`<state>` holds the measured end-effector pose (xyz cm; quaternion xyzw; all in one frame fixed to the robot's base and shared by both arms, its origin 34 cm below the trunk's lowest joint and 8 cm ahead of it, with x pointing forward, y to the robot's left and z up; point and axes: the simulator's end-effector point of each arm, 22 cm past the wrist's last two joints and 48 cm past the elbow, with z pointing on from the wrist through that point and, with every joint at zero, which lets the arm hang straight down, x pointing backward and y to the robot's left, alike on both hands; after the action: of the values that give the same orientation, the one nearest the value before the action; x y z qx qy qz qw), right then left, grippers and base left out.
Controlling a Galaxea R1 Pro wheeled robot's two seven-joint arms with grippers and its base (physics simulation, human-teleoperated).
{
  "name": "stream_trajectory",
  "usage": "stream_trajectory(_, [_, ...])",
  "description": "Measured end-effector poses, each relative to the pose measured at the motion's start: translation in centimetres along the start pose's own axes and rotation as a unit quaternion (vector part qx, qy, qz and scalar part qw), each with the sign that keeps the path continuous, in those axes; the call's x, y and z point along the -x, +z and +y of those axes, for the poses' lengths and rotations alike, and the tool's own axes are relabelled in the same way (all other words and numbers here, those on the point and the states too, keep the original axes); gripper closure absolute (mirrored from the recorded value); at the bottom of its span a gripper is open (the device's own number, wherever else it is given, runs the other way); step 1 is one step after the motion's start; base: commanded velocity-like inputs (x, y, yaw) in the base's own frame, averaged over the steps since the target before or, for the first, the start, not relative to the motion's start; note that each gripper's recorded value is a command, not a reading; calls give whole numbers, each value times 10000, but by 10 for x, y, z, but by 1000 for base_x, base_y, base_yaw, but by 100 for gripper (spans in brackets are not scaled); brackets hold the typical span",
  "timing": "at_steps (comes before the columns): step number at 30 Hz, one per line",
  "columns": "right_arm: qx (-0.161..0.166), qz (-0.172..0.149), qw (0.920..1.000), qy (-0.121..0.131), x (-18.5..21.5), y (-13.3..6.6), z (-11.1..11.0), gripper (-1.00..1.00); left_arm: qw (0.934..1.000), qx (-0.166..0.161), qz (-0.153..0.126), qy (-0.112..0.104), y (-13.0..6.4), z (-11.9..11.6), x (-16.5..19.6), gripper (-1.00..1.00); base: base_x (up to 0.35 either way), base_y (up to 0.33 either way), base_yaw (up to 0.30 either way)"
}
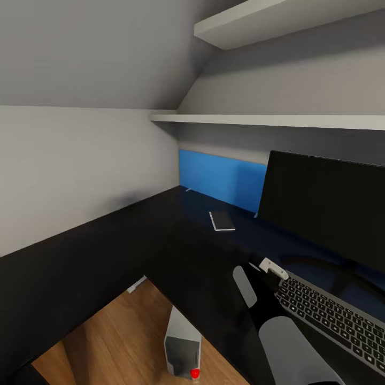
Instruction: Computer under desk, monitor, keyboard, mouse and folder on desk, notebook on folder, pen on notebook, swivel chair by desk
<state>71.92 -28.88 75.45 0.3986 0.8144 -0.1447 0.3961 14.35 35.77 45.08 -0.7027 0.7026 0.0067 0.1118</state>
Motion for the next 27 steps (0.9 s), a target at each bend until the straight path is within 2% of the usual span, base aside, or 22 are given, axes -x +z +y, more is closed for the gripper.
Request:
stream_trajectory(6, [18, -11, 10000, 1, 1, -1, 1, -100, 10000, 4, -1, -6, 0, 0, 0, -100, 0, 0, 0])
stream_trajectory(18, [83, -87, 9999, 75, 27, -17, 7, -100, 10000, -33, -10, -9, -21, -6, 4, -100, 0, 0, 0])
stream_trajectory(27, [189, -203, 9995, 179, 51, -33, 13, -100, 10000, 85, -26, 10, -35, 2, 8, -100, 0, 0, 0])
